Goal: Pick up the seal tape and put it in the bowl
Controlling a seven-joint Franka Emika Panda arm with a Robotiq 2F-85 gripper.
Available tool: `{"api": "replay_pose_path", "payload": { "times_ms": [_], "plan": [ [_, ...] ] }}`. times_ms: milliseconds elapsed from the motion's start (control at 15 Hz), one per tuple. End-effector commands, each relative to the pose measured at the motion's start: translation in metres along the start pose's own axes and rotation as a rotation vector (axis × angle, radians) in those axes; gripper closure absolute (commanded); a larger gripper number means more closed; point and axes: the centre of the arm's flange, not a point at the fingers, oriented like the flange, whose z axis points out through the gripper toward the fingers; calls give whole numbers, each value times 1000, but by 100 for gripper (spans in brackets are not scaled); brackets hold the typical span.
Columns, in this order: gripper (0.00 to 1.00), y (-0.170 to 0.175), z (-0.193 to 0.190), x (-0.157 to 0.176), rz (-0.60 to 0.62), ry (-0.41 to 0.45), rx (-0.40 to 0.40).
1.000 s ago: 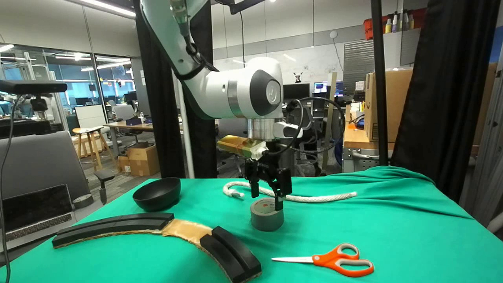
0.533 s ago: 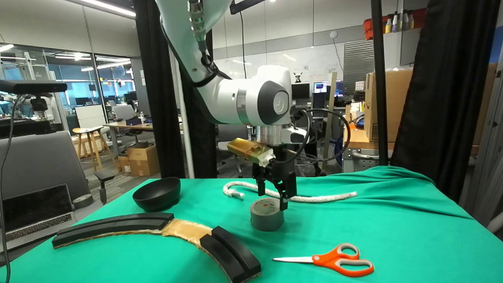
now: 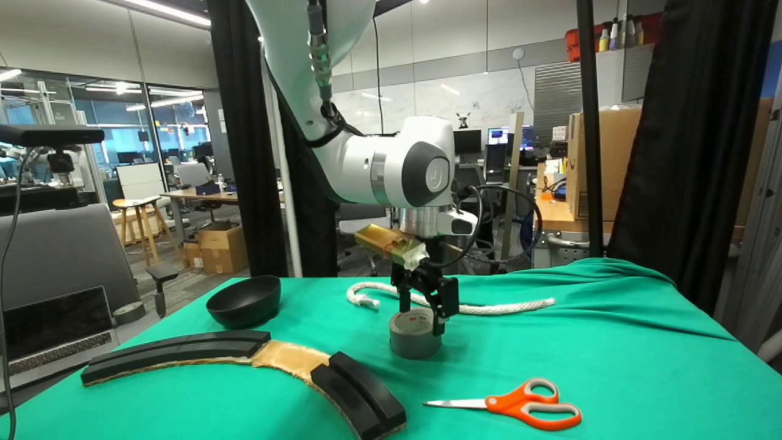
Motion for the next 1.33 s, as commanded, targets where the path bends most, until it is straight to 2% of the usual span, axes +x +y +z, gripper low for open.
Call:
{"api": "replay_pose_path", "payload": {
  "times_ms": [0,467,533,600,1133,1267],
  "plan": [
    [0,-4,7,9,-19,0,15],
    [0,-4,26,10,-46,-23,3],
    [25,-4,29,10,-53,-21,2],
    [25,-4,31,10,-54,-22,1],
    [87,-3,32,13,-65,-4,2],
    [93,-3,28,14,-64,3,2]
  ]
}}
